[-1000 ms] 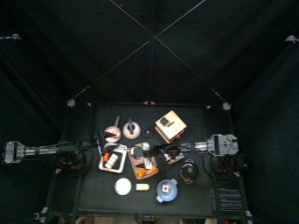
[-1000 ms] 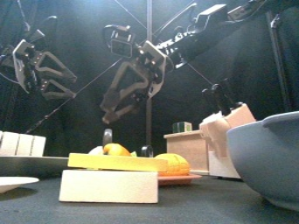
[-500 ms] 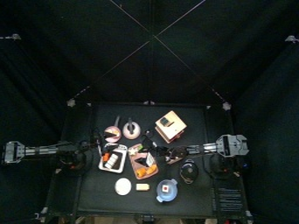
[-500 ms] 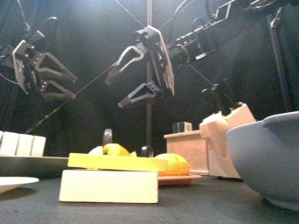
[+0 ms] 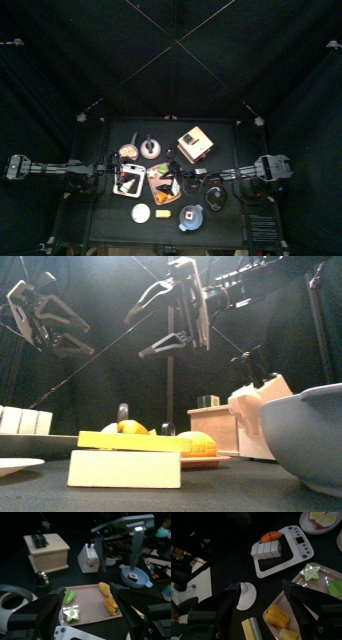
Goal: Grab corn
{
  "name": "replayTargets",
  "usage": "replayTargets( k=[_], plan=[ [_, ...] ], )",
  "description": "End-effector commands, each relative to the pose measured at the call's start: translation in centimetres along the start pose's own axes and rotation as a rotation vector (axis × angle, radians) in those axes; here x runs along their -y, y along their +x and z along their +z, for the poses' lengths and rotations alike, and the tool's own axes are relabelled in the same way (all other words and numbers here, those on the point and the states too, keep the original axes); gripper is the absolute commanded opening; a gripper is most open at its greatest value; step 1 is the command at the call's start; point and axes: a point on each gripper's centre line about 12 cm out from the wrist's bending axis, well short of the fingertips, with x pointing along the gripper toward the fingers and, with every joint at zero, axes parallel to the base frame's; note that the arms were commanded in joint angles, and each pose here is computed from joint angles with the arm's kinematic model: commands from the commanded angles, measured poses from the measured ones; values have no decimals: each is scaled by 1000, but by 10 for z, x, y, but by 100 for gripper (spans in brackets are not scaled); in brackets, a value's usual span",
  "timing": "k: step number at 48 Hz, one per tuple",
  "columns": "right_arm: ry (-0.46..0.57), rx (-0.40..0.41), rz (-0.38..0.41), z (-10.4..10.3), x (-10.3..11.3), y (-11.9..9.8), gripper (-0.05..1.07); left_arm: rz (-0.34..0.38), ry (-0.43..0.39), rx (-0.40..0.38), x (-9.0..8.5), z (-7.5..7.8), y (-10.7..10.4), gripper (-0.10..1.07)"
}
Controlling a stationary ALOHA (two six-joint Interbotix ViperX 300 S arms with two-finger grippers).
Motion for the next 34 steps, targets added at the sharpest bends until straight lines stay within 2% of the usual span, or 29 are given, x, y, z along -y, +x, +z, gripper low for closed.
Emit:
replayTargets(
  k=[1,6,17,22,28,34],
  plan=[
    [0,73,3,19,4,-24,97,-29,9,-19,10,9,17,103],
    [-11,102,-21,24,17,-37,97,-43,11,-55,17,8,34,103],
    [-71,189,-29,29,28,-75,97,-67,-17,-118,38,9,88,103],
    [-88,226,-39,26,34,-90,97,-47,-49,-162,38,3,110,103],
    [-92,272,-51,23,42,-109,97,-28,-113,-211,41,4,132,103],
    [-90,301,-51,18,48,-127,97,-20,-142,-310,41,-1,151,103]
  ],
)
